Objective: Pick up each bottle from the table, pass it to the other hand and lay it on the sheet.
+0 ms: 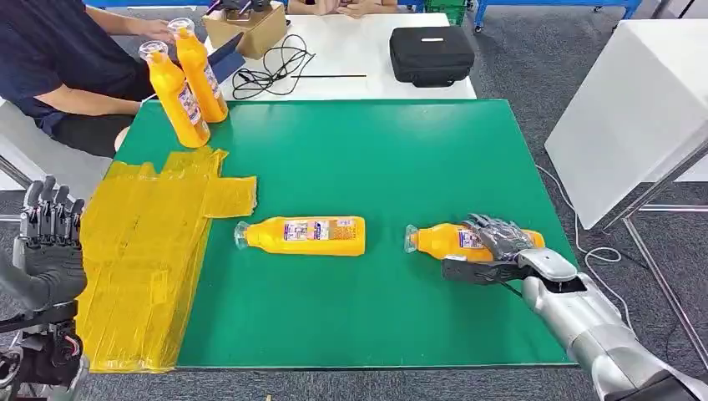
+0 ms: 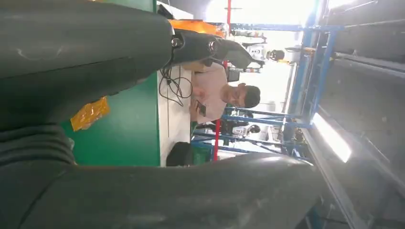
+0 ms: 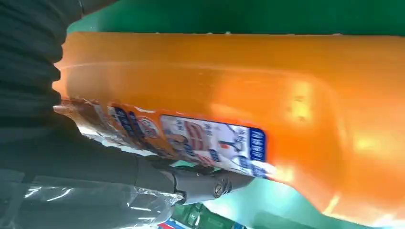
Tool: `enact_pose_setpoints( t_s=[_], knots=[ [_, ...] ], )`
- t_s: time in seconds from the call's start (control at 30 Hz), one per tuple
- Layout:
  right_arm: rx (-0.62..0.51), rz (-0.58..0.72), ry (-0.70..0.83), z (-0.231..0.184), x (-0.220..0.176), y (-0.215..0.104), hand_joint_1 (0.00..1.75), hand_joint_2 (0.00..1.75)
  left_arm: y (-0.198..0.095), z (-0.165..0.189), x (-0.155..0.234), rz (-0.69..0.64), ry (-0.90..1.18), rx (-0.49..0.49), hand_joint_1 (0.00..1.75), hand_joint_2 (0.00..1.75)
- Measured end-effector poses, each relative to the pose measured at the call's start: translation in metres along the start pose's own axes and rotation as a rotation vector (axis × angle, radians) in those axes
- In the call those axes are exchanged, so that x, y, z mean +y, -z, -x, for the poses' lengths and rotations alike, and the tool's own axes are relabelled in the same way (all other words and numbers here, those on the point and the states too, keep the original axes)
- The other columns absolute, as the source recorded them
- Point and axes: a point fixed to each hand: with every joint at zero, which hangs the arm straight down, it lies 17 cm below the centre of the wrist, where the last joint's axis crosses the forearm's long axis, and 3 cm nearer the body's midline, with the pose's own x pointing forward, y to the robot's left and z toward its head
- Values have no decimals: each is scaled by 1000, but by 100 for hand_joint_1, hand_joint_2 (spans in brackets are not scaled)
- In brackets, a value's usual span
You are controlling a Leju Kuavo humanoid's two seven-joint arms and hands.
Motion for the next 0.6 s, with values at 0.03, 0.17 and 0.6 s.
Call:
enact_pose_setpoints(
  t_s=[0.03, 0.17, 0.6],
  knots=[
    [10, -2, -1, 0, 0, 0, 0, 175, 2, 0, 0, 0, -1, 3, 0, 0],
    [62, -9, -15, 11, 2, -1, 0, 175, 10, -3, 0, 7, -12, -7, 0, 0],
    [154, 1, -48, 60, 3, -16, 0, 175, 20, 2, -1, 21, -27, -10, 0, 0]
  ],
)
